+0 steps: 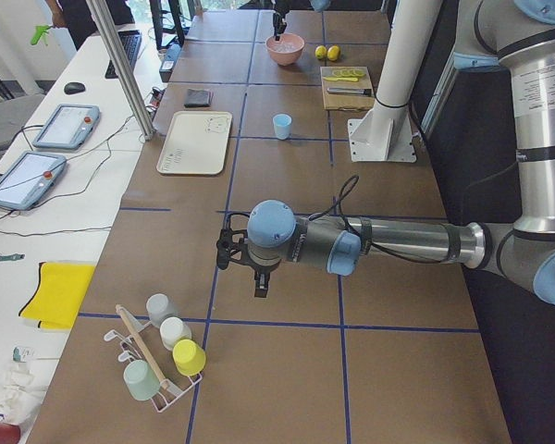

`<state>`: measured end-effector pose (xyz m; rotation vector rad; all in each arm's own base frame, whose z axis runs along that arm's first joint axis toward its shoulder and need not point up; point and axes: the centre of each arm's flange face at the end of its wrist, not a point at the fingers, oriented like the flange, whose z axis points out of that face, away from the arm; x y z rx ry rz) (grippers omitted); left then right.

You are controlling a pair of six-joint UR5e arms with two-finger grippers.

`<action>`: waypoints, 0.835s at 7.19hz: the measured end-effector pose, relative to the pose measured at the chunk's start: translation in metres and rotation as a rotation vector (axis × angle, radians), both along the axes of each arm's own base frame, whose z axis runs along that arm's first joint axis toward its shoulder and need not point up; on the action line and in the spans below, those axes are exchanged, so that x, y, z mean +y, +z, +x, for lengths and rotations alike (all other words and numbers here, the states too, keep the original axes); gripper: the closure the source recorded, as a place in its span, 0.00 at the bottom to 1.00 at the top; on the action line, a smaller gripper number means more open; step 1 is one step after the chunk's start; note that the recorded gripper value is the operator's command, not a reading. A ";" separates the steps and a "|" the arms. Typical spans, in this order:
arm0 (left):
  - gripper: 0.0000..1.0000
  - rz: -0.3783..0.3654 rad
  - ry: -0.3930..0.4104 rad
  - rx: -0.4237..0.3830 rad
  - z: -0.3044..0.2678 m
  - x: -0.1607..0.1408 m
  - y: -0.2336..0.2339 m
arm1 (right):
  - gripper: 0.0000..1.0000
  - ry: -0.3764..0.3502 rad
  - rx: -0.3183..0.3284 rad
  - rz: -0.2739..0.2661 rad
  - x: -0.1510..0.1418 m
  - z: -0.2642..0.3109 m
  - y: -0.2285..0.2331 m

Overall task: Put ice and strawberries in cup
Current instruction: 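Carry the ice with the right gripper to the blue cup and release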

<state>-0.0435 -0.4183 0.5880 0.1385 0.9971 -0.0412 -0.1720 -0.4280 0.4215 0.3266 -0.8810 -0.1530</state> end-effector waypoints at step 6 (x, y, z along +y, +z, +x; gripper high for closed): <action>0.00 -0.006 0.000 -0.001 0.000 0.005 0.002 | 1.00 0.206 -0.301 -0.374 0.020 -0.201 -0.182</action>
